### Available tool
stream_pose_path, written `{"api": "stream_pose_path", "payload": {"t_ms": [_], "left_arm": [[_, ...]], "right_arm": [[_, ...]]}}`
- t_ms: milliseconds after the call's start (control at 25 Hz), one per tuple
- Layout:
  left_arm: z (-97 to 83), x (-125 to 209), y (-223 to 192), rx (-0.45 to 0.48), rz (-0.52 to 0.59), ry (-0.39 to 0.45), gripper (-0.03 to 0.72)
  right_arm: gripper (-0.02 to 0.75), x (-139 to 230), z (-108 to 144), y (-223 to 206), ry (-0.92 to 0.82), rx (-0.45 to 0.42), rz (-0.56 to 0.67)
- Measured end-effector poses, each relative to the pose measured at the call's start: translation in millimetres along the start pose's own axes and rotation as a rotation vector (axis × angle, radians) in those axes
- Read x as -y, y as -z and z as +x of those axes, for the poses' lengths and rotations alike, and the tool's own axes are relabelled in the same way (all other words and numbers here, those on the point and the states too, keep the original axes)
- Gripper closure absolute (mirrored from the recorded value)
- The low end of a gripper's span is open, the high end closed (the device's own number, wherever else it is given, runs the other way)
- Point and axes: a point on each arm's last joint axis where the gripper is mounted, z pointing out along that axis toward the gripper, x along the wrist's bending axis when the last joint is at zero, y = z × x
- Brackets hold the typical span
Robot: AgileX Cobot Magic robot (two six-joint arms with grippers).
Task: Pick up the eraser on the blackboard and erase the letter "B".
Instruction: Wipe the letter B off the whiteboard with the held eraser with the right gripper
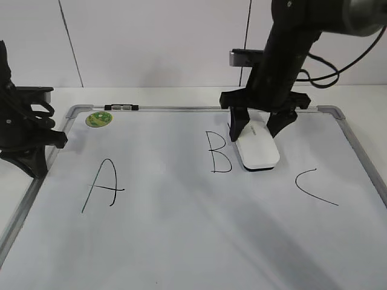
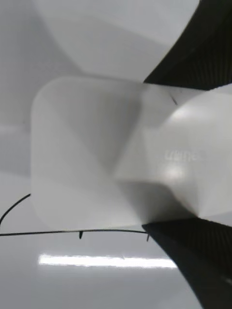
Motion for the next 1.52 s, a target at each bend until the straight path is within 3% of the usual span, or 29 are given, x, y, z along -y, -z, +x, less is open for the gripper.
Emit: {"api": "stream_pose_path", "payload": {"t_ms": [240,640,880,1200,1520], "left_arm": [[0.0,0.0,0.0,0.0,0.0,0.0,0.663],[0.0,0.0,0.0,0.0,0.0,0.0,0.663],[0.9,0.1,0.0,-0.003,0.002,0.0,0.663],[0.9,0.1,0.0,-0.003,0.002,0.0,0.663],[1.1,0.3,0.0,-0.004,0.003,-0.002,0.663]], "right_arm": [[0.204,-16.7,-0.1,-43.4,0.01,0.006,0.052],[0.204,-25.7,4.3,-48.8,0.028,0.017,0.074],[0.204,-22.1,26.6,-54.2,0.105,0.059,0.067],[0.204,-5.6,85.6,-60.8,0.234,0.034,0.054],[0.205,-1.4,98.3,-62.6,0.265,0.036,0.053]]}}
